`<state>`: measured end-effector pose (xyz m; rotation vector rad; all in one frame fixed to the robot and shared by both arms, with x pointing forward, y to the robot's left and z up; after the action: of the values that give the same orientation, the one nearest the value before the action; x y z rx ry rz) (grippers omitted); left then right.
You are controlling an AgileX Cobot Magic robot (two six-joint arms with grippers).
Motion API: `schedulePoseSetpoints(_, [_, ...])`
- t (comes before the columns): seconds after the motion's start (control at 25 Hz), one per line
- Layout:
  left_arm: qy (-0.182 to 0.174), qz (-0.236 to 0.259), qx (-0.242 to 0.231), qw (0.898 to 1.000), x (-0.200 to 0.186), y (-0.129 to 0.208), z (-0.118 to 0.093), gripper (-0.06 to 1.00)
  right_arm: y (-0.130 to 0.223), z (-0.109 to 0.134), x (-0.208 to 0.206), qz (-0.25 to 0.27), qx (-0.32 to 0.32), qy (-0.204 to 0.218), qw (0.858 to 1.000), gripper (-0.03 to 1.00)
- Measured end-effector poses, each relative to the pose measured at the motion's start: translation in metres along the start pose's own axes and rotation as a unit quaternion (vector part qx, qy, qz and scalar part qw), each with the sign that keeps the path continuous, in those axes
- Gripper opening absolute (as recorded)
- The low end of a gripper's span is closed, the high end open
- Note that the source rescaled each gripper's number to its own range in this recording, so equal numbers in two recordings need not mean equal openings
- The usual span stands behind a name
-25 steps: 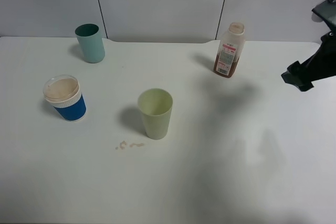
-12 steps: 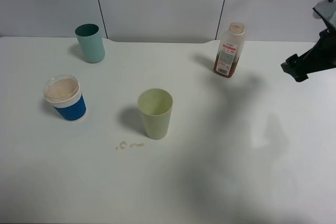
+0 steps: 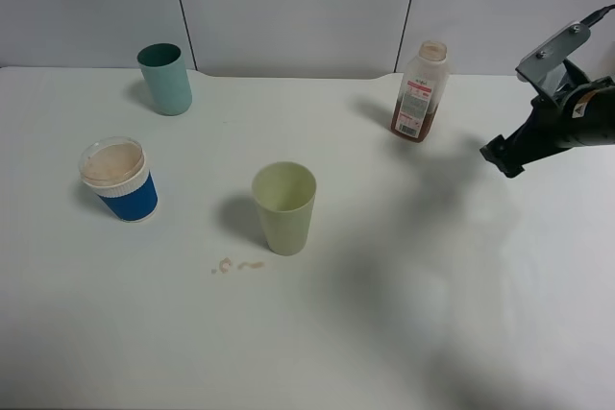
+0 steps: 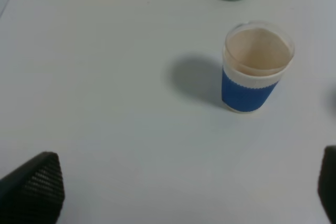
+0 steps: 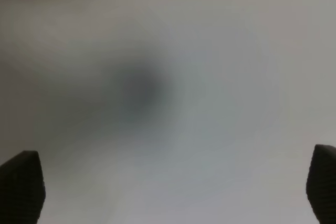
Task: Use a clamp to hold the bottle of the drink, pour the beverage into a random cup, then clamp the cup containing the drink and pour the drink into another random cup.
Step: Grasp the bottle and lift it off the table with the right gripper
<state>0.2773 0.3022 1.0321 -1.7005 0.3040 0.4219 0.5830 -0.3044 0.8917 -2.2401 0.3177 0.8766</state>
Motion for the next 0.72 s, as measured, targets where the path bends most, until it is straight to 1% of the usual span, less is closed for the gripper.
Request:
schedulePoseSetpoints(0.24, [0.000,0.000,0.000,1.000,0.000,0.000,0.000,0.93,-0.001,0.005,0.018,-0.031,0.002,0.007,0.999,1.00])
schedulePoseSetpoints(0.44, [0.000,0.000,0.000,1.000,0.000,0.000,0.000,0.93,0.002,0.016,0.033,-0.045,-0.019,-0.008,0.999,1.00])
schedulePoseSetpoints(0.56, [0.000,0.000,0.000,1.000,0.000,0.000,0.000,0.93,-0.001,0.019,0.036,-0.066,-0.021,-0.009,0.998,1.00])
schedulePoseSetpoints(0.72, [0.000,0.000,0.000,1.000,0.000,0.000,0.000,0.93,-0.009,0.017,0.037,-0.099,-0.009,0.002,0.995,1.00])
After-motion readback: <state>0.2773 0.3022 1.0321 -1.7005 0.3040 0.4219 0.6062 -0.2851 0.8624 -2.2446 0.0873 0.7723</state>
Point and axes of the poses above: a point on each arm's last joint axis where the gripper is mounted, x pointing out along that axis toward the gripper, z along the wrist's bending axis when the last joint is at zero, y = z × x, the point moved 5 cm from there along x, pointing out along that axis toward the gripper, and after that the axes turned 8 degrees about -x, right-handed, at the moved point
